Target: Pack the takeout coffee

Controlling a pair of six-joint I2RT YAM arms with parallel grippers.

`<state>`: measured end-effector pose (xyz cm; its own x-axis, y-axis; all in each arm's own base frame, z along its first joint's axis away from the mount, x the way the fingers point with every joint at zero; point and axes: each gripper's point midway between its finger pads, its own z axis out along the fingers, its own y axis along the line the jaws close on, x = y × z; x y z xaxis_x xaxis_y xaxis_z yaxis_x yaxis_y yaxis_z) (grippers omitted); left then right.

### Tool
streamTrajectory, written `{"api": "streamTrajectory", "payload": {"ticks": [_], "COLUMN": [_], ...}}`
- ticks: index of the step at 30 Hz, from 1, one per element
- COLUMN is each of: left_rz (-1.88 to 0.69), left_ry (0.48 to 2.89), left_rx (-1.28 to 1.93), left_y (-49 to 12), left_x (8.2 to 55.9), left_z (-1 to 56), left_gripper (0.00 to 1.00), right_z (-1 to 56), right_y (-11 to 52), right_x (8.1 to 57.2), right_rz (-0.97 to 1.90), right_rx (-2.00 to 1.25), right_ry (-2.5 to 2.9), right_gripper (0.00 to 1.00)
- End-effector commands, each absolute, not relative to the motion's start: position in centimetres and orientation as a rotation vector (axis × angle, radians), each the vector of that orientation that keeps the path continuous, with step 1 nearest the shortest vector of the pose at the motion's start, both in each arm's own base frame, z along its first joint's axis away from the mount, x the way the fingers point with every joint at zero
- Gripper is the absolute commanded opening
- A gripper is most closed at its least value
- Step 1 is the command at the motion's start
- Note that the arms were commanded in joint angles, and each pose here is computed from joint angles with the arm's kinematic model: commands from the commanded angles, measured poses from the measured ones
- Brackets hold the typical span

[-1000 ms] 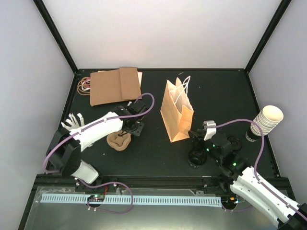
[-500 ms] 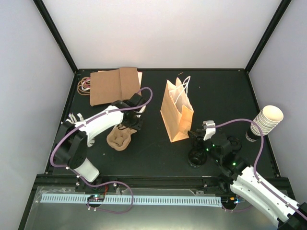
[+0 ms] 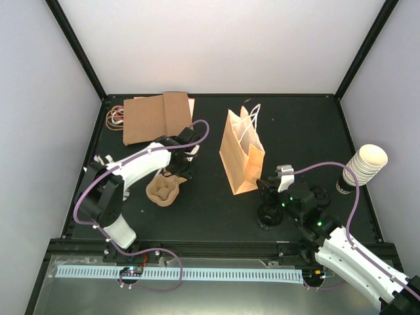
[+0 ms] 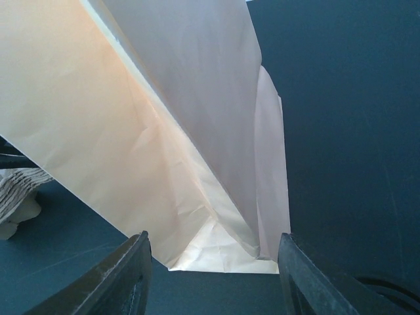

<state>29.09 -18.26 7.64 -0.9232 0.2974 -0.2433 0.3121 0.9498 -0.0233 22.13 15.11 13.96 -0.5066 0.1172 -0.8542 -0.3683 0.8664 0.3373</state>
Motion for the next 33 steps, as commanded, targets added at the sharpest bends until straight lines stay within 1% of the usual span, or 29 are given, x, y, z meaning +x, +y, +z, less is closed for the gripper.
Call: {"api": "streamTrajectory", "payload": {"ticks": [1, 9, 13, 16, 20, 23, 29, 33], "left_rz": [-0.060, -0.044, -0.060, -0.072, -0.103, -0.111, -0.100, -0.104], "left_ry": [2.855, 2.880, 2.884, 2.873, 2.855, 2.843, 2.839, 2.834], "left_rx": [0.430, 0.429, 0.436, 0.434, 0.440, 0.445, 0.443, 0.445], "left_y": [-17.8, -17.3, -17.4, -17.5, -17.7, -17.8, -17.6, -17.7], "left_x": [29.5, 28.9, 28.7, 28.6, 28.5, 28.6, 28.7, 28.8], "left_z": [8.7, 8.3, 8.5, 9.0, 10.1, 10.8, 11.5, 11.8], "left_gripper": [0.32, 0.30, 0.19, 0.16, 0.14, 0.08, 0.06, 0.11], "right_z": [14.5, 14.5, 14.5, 14.5, 14.5, 14.5, 14.4, 14.4], "right_y": [15.2, 15.2, 15.2, 15.2, 15.2, 15.2, 15.2, 15.2], "right_x": [22.4, 22.4, 22.4, 22.4, 22.4, 22.4, 22.3, 22.3], "right_rz": [0.604, 0.604, 0.604, 0.604, 0.605, 0.604, 0.605, 0.605], "right_rx": [-0.189, -0.189, -0.189, -0.187, -0.188, -0.188, -0.189, -0.190], "right_ry": [1.989, 1.989, 1.988, 1.988, 1.989, 1.990, 1.992, 1.992], "right_gripper": [0.56, 0.56, 0.56, 0.56, 0.56, 0.56, 0.56, 0.56]}}
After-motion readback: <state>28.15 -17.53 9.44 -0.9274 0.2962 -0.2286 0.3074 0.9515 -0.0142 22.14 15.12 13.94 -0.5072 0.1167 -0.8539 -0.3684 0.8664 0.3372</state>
